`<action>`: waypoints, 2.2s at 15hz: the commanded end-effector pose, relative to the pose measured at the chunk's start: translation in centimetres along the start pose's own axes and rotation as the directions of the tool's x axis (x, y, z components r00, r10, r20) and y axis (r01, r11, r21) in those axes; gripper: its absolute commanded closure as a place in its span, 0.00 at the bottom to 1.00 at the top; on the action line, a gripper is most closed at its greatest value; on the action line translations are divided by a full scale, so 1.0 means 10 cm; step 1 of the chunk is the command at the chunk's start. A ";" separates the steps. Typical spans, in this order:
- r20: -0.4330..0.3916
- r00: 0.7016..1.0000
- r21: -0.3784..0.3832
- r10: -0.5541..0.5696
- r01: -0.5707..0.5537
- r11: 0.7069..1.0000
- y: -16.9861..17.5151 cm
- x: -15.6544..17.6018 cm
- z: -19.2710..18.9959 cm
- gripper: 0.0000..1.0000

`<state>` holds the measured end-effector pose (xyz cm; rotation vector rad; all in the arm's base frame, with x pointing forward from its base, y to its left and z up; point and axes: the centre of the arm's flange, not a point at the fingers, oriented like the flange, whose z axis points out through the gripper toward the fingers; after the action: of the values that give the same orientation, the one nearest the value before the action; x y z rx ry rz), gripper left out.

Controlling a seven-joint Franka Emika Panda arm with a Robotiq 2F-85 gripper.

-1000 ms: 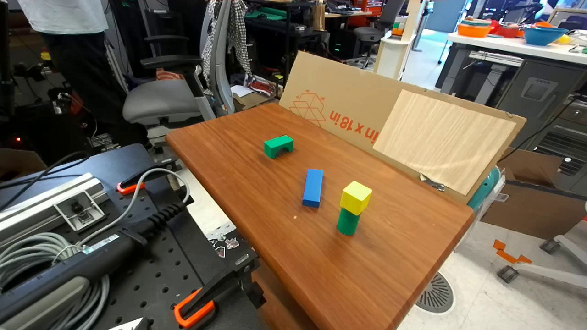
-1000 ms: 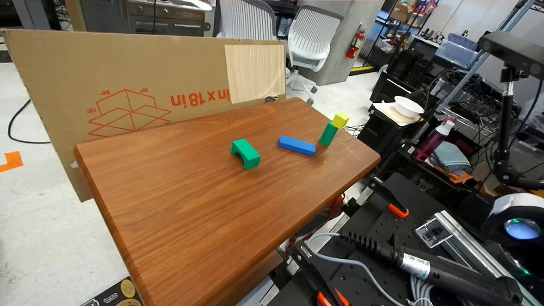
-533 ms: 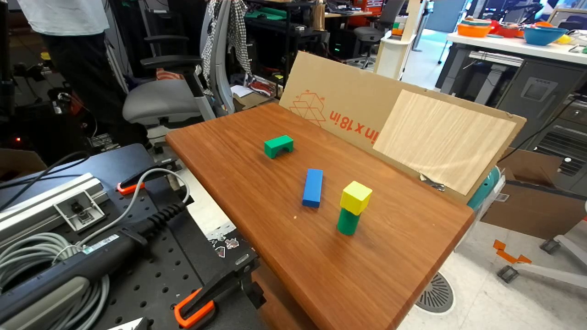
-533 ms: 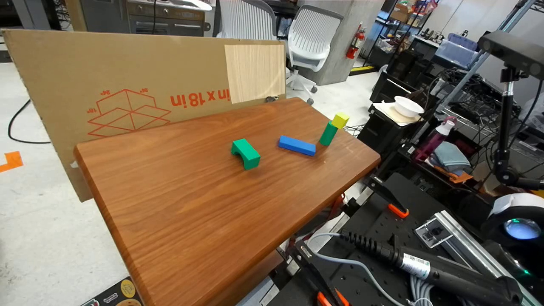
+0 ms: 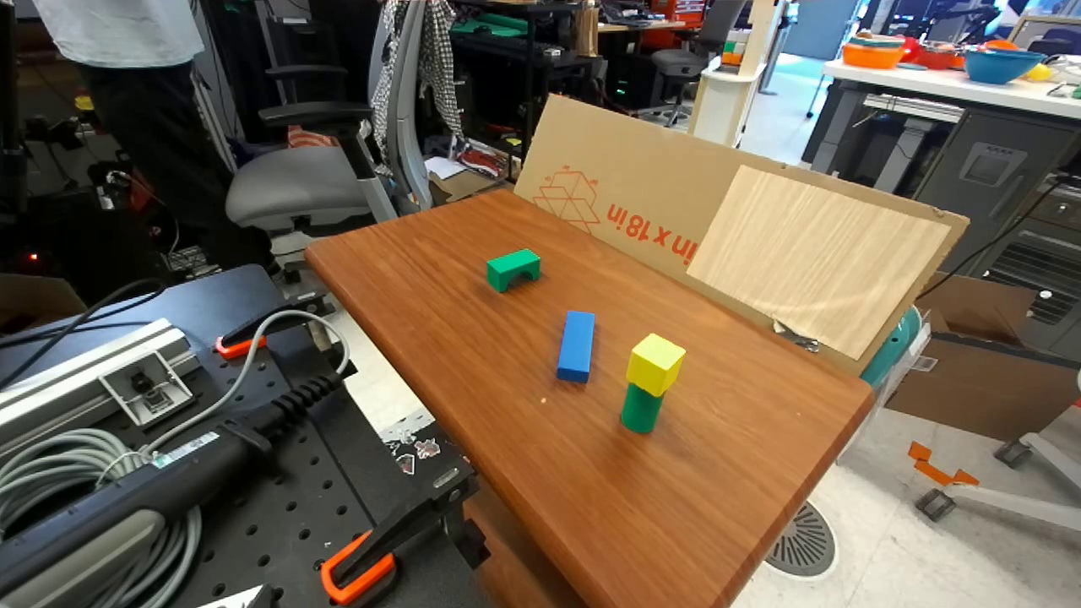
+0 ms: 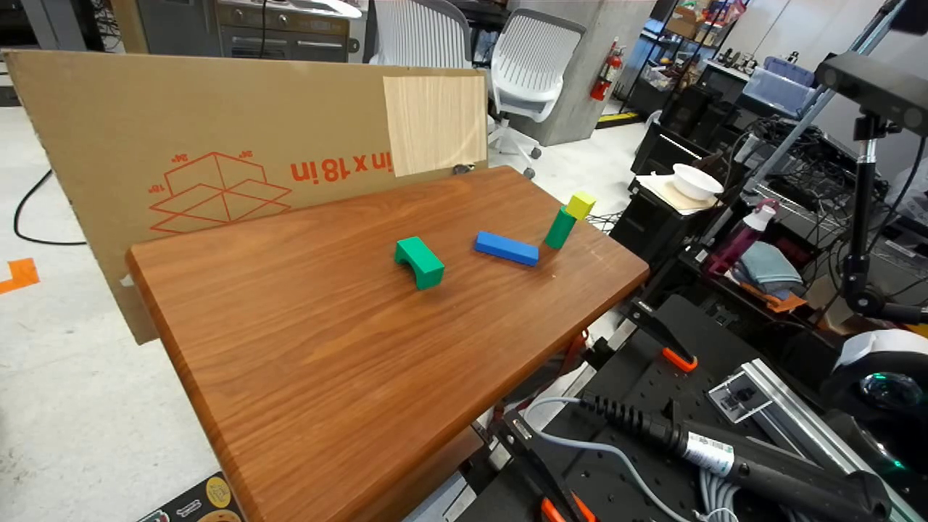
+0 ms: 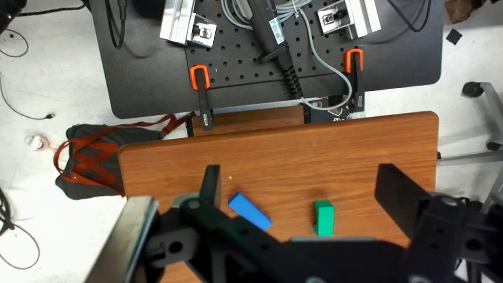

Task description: Move the green rectangular block to the right

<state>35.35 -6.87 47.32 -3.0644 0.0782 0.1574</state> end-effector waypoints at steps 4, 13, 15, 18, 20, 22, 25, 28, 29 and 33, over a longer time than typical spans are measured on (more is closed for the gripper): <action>0.042 0.999 -0.056 -0.015 0.017 0.998 0.16 0.65 1.11 0.00; -0.048 0.992 -0.137 -0.120 0.112 0.984 -0.02 1.40 2.25 0.00; -0.046 0.990 -0.129 -0.131 0.124 0.984 -0.12 1.53 2.38 0.00; -0.061 0.984 -0.123 -0.165 0.156 0.980 -0.33 1.72 2.43 0.00; -0.071 0.979 -0.124 -0.191 0.181 0.976 -0.54 1.80 2.40 0.00; -0.078 0.972 -0.124 -0.221 0.211 0.970 -0.80 1.85 2.38 0.00; -0.081 0.966 -0.123 -0.247 0.236 0.964 -1.12 1.90 2.39 0.00; -0.074 0.967 -0.120 -0.243 0.233 0.965 -1.30 1.93 2.48 0.00; -0.073 0.967 -0.125 -0.243 0.233 0.964 -1.34 1.93 2.51 0.00; -0.079 0.976 -0.135 -0.205 0.193 0.972 -1.40 1.98 2.60 0.00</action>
<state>51.96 7.35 21.25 -3.1601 -0.2980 0.0311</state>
